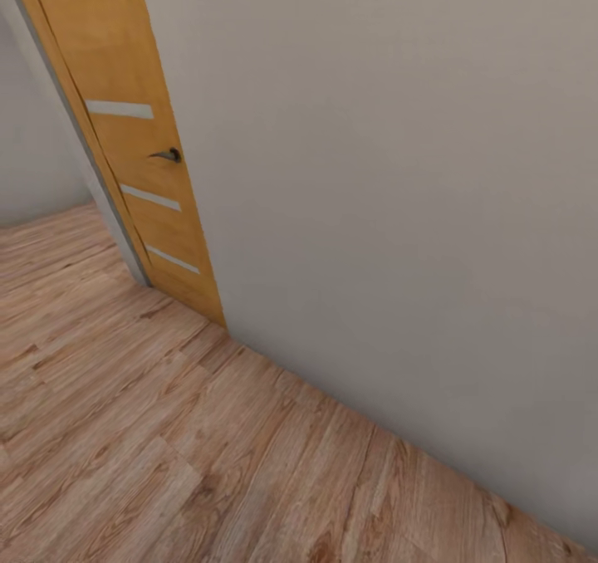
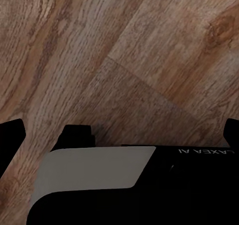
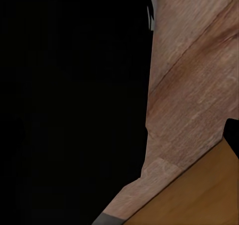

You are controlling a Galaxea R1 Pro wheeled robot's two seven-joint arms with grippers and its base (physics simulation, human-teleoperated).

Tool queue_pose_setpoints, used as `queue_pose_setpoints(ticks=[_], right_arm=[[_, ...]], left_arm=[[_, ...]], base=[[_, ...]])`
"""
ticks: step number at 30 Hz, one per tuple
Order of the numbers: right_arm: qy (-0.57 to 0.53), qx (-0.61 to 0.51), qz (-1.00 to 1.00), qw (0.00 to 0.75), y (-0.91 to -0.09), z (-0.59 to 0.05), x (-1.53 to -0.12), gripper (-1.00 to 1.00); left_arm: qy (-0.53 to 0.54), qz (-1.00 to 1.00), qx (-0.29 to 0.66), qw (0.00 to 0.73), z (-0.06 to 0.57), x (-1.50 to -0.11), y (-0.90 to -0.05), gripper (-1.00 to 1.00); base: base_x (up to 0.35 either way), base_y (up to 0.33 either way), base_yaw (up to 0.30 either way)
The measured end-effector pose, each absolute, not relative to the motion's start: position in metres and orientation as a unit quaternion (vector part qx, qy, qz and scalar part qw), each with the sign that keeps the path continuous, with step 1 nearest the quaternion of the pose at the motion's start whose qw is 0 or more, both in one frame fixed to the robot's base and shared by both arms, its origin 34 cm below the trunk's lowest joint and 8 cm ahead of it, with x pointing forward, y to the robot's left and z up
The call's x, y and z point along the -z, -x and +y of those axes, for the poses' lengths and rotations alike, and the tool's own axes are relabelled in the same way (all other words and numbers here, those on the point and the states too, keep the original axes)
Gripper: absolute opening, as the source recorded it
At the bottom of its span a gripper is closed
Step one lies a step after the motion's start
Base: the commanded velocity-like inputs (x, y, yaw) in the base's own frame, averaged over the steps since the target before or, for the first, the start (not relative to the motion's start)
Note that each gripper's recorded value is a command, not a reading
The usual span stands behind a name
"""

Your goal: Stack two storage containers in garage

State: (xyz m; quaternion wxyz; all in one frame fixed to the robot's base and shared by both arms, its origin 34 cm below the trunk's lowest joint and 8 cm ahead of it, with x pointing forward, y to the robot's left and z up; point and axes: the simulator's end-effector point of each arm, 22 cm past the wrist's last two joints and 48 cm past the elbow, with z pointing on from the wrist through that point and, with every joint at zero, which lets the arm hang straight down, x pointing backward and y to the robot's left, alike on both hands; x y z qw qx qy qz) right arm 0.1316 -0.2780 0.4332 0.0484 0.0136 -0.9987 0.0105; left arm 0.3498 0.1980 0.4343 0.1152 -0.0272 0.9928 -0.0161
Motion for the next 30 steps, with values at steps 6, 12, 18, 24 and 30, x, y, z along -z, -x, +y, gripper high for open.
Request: queue_pose_setpoints(ticks=[6,12,18,24,30], right_arm=[[-0.014,-0.011,-0.999,0.044,-0.135,-0.278,-0.433,1.00],[-0.014,-0.011,-0.999,0.040,-0.139,-0.278,-0.433,1.00],[-0.013,-0.012,-0.999,0.035,-0.142,-0.279,-0.433,1.00],[-0.013,-0.013,-0.999,0.031,-0.145,-0.279,-0.433,1.00],[-0.013,-0.014,-0.999,0.026,-0.150,-0.279,-0.433,1.00]], left_arm=[[0.027,0.992,0.016,0.120,0.198,-0.436,-0.353,1.00],[0.026,0.992,0.018,0.123,0.197,-0.438,-0.356,1.00],[0.026,0.991,0.018,0.127,0.197,-0.440,-0.360,1.00],[0.026,0.991,0.018,0.132,0.197,-0.442,-0.363,1.00],[0.026,0.990,0.018,0.136,0.197,-0.444,-0.366,1.00]], base=[[0.000,0.000,0.123],[0.000,0.000,0.125],[0.000,0.000,0.126],[0.000,0.000,0.126],[0.000,0.000,0.126]])
